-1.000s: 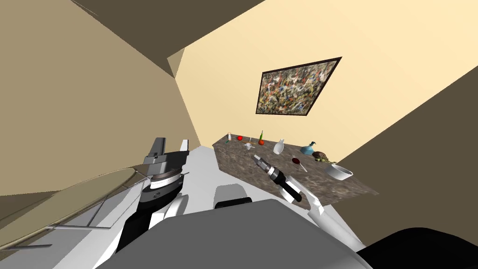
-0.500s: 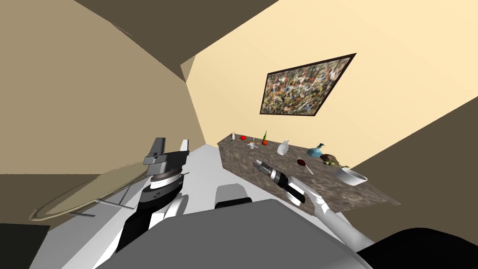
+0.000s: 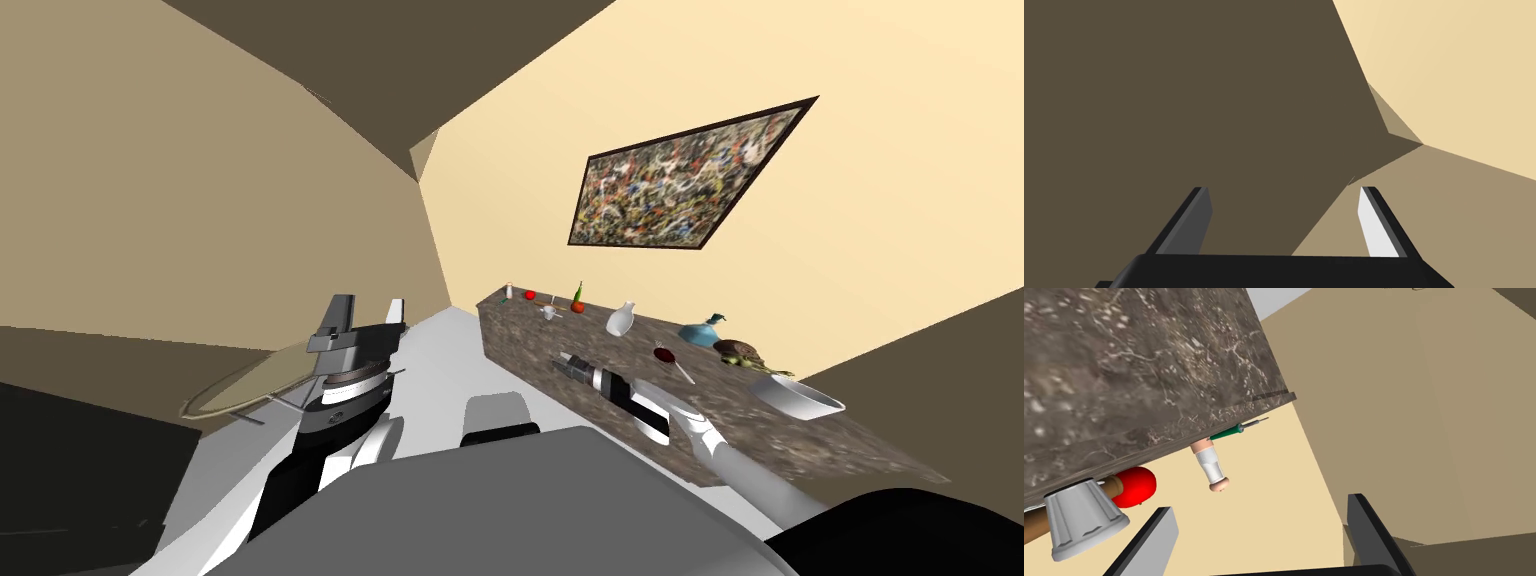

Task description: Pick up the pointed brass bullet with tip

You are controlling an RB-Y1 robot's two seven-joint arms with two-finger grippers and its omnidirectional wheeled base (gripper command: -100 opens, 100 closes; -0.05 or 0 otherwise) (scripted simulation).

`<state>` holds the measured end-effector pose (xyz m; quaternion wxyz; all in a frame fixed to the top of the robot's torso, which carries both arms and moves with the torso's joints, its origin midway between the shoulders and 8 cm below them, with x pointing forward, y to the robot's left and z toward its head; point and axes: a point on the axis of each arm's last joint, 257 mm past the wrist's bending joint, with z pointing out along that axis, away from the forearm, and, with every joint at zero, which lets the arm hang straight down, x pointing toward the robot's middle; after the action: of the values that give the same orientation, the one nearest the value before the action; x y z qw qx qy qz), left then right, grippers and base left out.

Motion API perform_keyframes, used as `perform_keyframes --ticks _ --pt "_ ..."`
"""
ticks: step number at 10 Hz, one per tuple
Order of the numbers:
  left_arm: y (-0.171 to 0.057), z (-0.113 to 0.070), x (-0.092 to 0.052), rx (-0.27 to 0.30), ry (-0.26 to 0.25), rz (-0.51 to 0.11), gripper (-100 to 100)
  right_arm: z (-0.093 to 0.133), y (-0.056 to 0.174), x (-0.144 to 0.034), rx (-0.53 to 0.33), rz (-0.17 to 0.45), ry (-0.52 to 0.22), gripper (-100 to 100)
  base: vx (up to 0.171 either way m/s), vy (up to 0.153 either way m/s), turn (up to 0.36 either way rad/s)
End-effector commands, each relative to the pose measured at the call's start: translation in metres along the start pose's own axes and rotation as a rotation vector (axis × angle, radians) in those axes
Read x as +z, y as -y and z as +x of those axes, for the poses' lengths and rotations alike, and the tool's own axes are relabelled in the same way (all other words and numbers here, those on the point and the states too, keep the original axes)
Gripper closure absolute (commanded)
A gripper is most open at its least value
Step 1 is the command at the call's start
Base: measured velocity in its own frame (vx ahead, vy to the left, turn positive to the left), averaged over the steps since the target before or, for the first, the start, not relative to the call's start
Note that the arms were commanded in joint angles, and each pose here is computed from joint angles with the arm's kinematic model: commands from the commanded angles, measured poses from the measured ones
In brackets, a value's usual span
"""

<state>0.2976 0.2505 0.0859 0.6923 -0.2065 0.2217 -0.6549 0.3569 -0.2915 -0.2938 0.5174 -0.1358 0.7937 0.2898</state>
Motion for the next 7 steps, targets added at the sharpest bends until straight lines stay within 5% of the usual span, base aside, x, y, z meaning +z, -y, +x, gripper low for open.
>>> perform_keyframes --ticks 1,7 --pt "0.0 0.0 0.0 0.0 0.0 0.0 0 0.012 0.02 -0.012 -0.035 0.031 -0.056 -100 -0.004 0.065 0.089" --pt "0.0 0.0 0.0 0.0 0.0 0.0 0 0.055 0.106 -0.081 -0.186 0.173 -0.302 -100 0.029 0.063 0.118"
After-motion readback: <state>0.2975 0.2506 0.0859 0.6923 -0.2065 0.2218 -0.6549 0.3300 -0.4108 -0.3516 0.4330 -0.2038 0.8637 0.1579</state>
